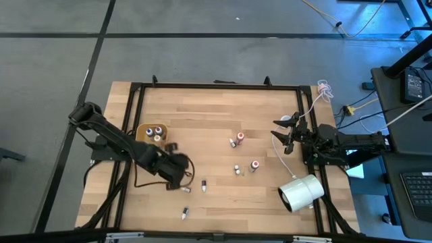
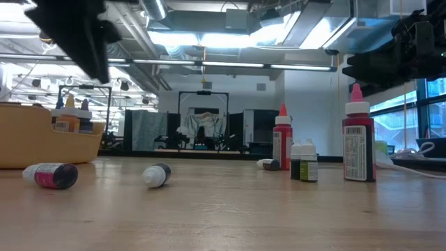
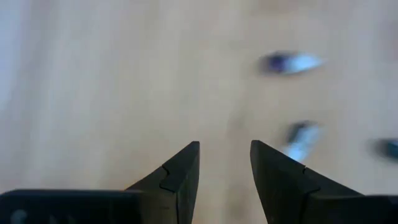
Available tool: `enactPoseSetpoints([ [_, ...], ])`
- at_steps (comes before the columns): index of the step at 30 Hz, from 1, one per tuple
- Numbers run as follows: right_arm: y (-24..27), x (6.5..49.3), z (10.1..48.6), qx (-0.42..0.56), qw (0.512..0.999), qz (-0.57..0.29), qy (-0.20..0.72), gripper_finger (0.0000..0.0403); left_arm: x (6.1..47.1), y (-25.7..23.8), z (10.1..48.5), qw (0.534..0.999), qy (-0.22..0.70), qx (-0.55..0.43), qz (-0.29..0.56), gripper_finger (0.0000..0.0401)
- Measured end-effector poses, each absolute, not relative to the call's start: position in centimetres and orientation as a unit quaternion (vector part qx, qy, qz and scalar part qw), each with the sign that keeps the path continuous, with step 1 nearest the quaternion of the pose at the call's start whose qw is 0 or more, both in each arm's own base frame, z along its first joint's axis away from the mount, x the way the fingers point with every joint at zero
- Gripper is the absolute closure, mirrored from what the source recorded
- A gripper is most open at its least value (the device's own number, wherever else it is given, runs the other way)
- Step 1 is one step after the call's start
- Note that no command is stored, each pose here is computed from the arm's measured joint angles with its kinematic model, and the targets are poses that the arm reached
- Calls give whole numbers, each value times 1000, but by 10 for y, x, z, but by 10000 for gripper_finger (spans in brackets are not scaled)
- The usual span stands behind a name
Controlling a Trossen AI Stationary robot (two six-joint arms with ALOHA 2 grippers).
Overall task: Pick & Place food coloring
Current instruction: Put the small black food coloring bottle into the yellow bin
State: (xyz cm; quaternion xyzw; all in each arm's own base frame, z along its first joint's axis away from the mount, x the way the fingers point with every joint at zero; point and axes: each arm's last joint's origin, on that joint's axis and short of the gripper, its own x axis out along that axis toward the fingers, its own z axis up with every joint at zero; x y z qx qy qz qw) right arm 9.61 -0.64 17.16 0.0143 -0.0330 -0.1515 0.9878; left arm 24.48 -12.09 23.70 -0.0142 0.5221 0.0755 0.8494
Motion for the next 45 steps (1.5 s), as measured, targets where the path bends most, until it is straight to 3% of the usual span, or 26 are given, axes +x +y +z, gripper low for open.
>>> enactPoseSetpoints([
  [6,-6,96,171,14,988,-151,-33,173,266,-137,228,860,506,-29,-65,267],
  [15,-6,96,171,15,988,-151,-33,173,281,-152,173,808,579,20,-101,263],
  [22,-6,96,171,15,988,-151,-33,173,286,-160,140,784,612,30,-100,267],
  [36,-6,96,172,15,988,-151,-33,173,287,-160,140,790,611,-29,-44,266],
  [45,-6,96,172,14,988,-151,-33,173,288,-159,139,792,609,-18,-41,313],
])
